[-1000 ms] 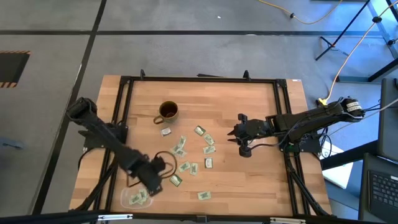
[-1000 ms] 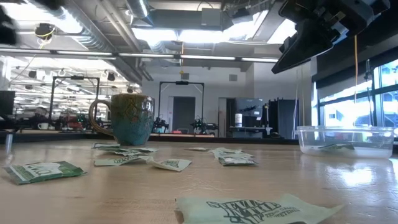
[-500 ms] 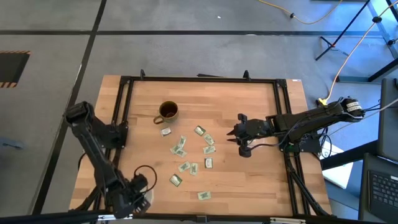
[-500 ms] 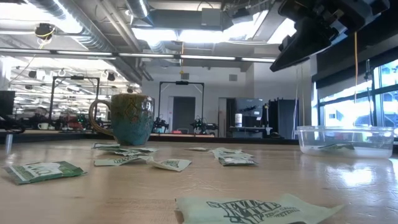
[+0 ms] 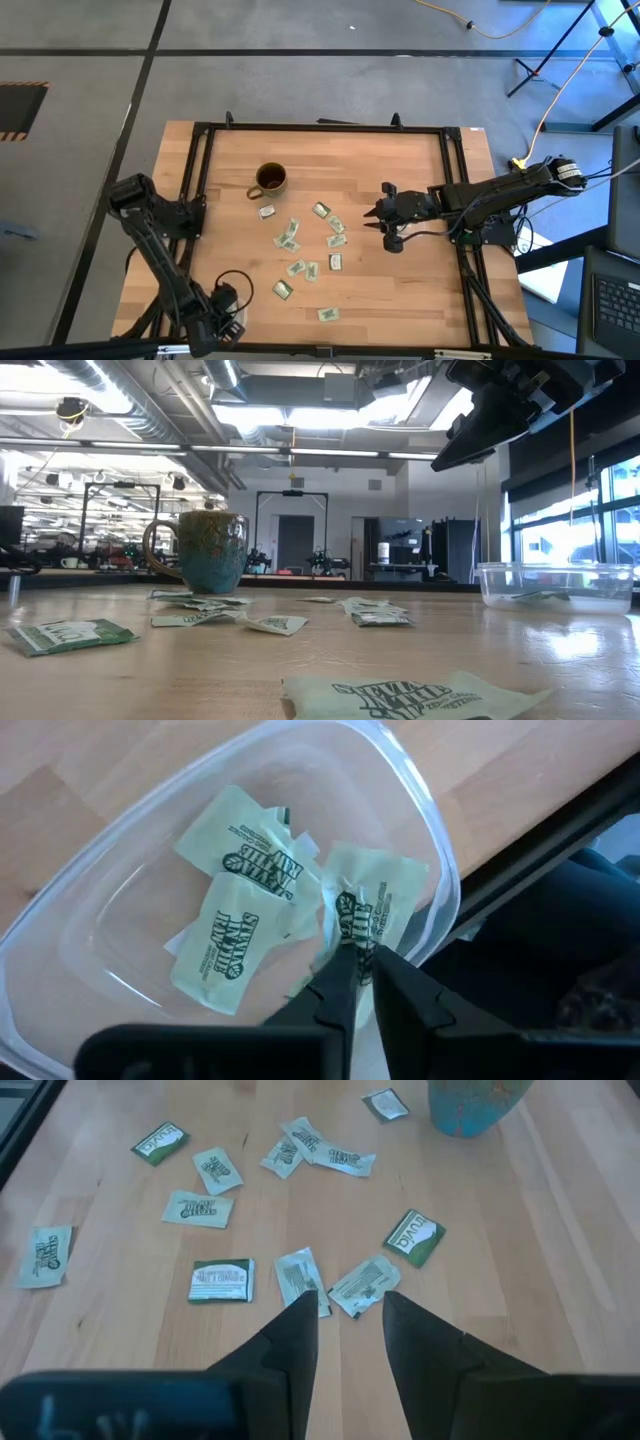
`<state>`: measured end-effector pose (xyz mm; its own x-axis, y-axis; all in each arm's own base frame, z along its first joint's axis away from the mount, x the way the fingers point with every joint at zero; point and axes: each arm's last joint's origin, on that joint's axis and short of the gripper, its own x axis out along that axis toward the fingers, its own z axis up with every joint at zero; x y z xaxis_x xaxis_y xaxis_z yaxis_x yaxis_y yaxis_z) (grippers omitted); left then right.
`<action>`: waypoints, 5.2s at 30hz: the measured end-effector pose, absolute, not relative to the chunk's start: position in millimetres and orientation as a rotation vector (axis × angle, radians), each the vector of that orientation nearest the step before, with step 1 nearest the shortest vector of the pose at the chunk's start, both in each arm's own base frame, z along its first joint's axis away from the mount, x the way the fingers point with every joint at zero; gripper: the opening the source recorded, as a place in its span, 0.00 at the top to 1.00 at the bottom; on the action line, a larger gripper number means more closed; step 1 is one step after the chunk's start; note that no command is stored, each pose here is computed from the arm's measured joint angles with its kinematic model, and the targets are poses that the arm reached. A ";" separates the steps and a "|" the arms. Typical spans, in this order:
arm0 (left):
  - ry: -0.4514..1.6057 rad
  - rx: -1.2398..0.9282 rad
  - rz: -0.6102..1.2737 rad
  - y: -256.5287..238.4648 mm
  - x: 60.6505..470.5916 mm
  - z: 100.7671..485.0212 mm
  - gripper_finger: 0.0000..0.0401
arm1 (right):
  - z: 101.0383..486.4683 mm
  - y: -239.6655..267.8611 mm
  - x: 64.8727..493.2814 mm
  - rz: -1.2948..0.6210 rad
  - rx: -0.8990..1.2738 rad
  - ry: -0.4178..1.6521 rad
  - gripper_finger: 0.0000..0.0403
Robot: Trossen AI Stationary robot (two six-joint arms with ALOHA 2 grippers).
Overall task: Pick and place Stevia / Truvia into bins
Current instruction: Put the stevia packet into the bottom transparent container, then put the truvia packet into the top transparent container, then put the stevia packet into the bottom transparent container
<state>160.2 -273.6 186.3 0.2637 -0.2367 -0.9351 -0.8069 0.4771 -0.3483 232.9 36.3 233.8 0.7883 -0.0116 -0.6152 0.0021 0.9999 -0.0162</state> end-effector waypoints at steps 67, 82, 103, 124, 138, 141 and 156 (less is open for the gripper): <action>1.054 -0.389 0.722 -158.6 201.9 207.9 0.85 | 125.7 118.0 352.5 0.345 -0.350 1.058 0.84; 1.059 -0.394 0.720 -158.9 202.0 207.9 0.85 | 157.9 113.1 338.5 0.328 -0.324 1.065 0.93; 1.056 -0.387 0.716 -159.0 202.1 208.0 0.85 | 250.3 74.7 245.1 -0.008 -0.139 1.296 0.93; 1.055 -0.382 0.712 -159.6 201.7 208.1 0.85 | 176.6 31.8 186.6 -0.259 0.142 1.317 0.93; 1.054 -0.381 0.713 -159.5 201.7 208.1 0.85 | 169.6 32.1 186.2 -0.259 0.175 1.296 0.87; 1.049 -0.378 0.714 -159.3 201.8 208.2 0.85 | 169.6 32.1 186.1 -0.263 0.180 1.296 0.81; 1.029 -0.369 0.719 -158.9 202.2 208.5 0.85 | 228.8 41.8 235.6 -0.061 0.092 0.874 0.71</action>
